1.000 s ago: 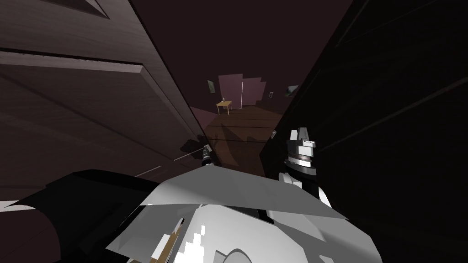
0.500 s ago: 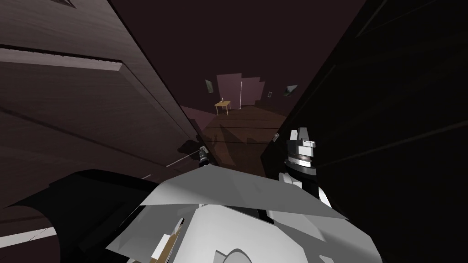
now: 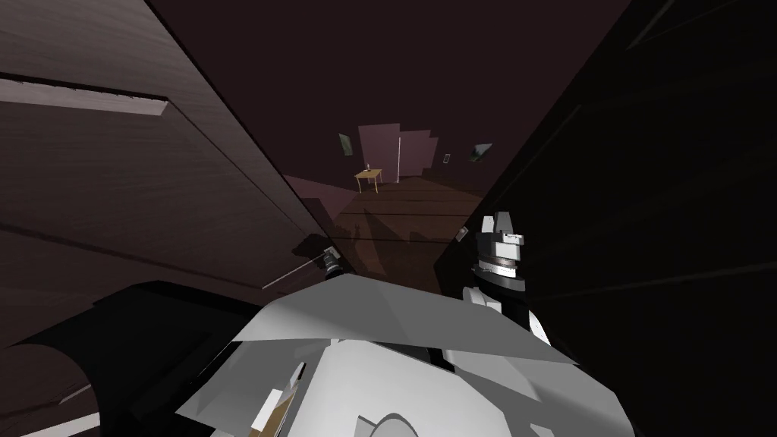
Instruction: Push the door open
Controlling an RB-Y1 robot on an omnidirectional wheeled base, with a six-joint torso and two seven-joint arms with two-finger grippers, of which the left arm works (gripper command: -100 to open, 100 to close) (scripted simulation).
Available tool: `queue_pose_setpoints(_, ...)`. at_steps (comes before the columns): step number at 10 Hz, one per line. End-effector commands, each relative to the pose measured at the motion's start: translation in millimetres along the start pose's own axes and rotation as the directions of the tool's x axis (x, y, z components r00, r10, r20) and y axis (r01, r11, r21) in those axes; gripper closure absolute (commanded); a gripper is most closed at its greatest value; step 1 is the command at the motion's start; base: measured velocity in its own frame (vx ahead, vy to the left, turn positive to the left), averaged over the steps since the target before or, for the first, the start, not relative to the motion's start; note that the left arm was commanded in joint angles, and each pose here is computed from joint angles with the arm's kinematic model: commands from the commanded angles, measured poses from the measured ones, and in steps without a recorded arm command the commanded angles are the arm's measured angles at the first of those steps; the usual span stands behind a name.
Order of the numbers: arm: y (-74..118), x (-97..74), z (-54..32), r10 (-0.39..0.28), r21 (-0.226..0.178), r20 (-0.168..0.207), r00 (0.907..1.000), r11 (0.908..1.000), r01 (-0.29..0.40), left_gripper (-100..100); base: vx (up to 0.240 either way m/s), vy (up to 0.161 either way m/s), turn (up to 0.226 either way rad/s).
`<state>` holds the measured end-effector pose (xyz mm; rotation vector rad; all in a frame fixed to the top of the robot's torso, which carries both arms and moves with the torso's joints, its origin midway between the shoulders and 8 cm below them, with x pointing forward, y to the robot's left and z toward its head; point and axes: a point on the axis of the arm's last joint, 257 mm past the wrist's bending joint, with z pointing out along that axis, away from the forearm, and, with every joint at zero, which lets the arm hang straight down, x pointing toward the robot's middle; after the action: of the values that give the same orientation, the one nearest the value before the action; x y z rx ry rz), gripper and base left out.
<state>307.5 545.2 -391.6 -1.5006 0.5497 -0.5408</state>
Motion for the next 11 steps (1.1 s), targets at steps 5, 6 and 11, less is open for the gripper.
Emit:
queue_pose_setpoints(5,-6.5,-36.4,3.1,0.009,0.013,0.079,0.9969,0.9999,-0.01,100,0.138,0.055,0.016)
queue_pose_setpoints(6,-7.7,-44.3,3.7,0.01,0.016,0.096,0.9953,0.9998,-0.012,100,0.171,0.112,0.021)
queue_pose_setpoints(11,-6.7,-80.9,-2.2,0.005,0.015,0.19,0.9817,0.9999,-0.008,100,0.199,0.108,0.04)
